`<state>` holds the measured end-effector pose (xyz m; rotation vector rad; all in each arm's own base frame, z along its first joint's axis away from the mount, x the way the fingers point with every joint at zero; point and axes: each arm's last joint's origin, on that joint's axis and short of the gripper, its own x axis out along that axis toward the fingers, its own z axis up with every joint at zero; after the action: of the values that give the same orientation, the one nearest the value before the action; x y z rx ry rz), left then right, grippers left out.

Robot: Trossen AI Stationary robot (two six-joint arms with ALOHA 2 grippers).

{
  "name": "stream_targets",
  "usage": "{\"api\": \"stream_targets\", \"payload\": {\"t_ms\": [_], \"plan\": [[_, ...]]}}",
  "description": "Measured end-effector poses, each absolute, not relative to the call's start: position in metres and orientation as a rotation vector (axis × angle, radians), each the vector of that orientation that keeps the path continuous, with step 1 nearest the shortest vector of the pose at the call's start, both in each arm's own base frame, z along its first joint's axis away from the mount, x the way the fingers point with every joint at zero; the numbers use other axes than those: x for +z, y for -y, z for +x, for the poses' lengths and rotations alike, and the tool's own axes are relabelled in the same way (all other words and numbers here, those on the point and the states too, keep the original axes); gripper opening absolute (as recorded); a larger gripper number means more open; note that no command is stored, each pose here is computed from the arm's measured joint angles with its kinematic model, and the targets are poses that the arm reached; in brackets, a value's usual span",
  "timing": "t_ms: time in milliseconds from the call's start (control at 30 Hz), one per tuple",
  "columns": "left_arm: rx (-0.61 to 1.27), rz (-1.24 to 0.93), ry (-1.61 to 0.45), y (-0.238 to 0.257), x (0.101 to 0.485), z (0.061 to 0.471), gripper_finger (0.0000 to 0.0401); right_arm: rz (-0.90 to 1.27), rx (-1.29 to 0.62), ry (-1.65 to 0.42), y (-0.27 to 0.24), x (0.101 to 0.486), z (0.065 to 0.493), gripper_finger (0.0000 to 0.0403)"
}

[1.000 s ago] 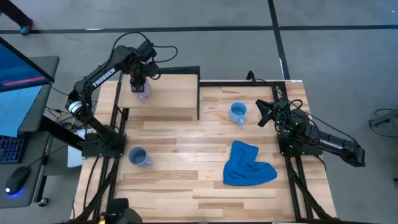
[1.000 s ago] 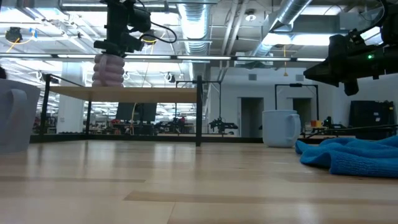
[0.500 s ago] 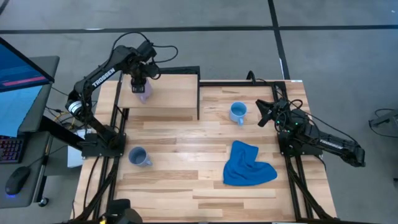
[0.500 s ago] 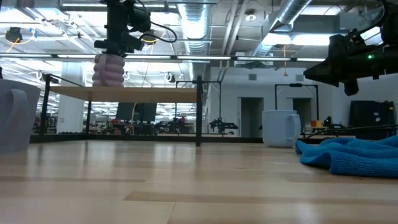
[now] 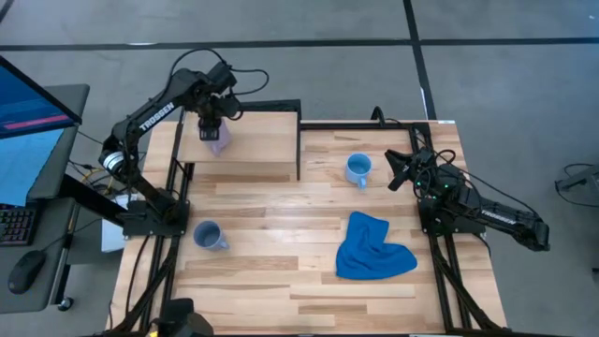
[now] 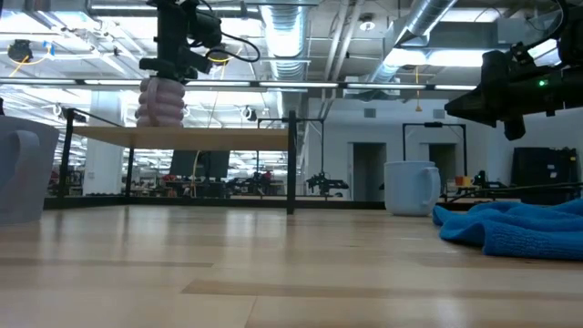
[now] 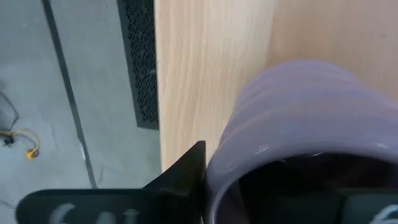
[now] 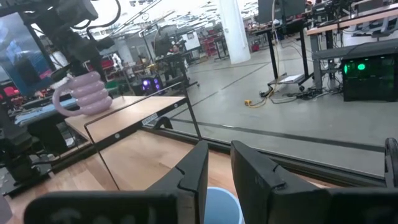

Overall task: Stack small to large cups/mugs on shelf
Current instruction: Put the pink cup on the shelf

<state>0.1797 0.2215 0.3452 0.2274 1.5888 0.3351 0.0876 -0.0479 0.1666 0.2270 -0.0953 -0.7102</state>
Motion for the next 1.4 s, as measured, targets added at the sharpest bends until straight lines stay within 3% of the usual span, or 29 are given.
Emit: {"api": "stream_targets", "payload": {"t_ms": [400, 967, 1400], "plan": [[0.385, 0.226, -1.612, -0.222, 0.345, 0.179, 0.0154, 0.227, -0.71, 0.096, 0.048, 0.167, 0.088, 0.0093], [0.412, 0.186, -1.587, -0.22, 0.349, 0.177, 0.0151, 0.227, -0.71, 0.095, 0.048, 0.167, 0.088, 0.0093], [0.477, 0.124, -1.292, -0.208, 0.417, 0.173, 0.0151, 0.226, -0.711, 0.095, 0.048, 0.167, 0.088, 0.0093]]}}
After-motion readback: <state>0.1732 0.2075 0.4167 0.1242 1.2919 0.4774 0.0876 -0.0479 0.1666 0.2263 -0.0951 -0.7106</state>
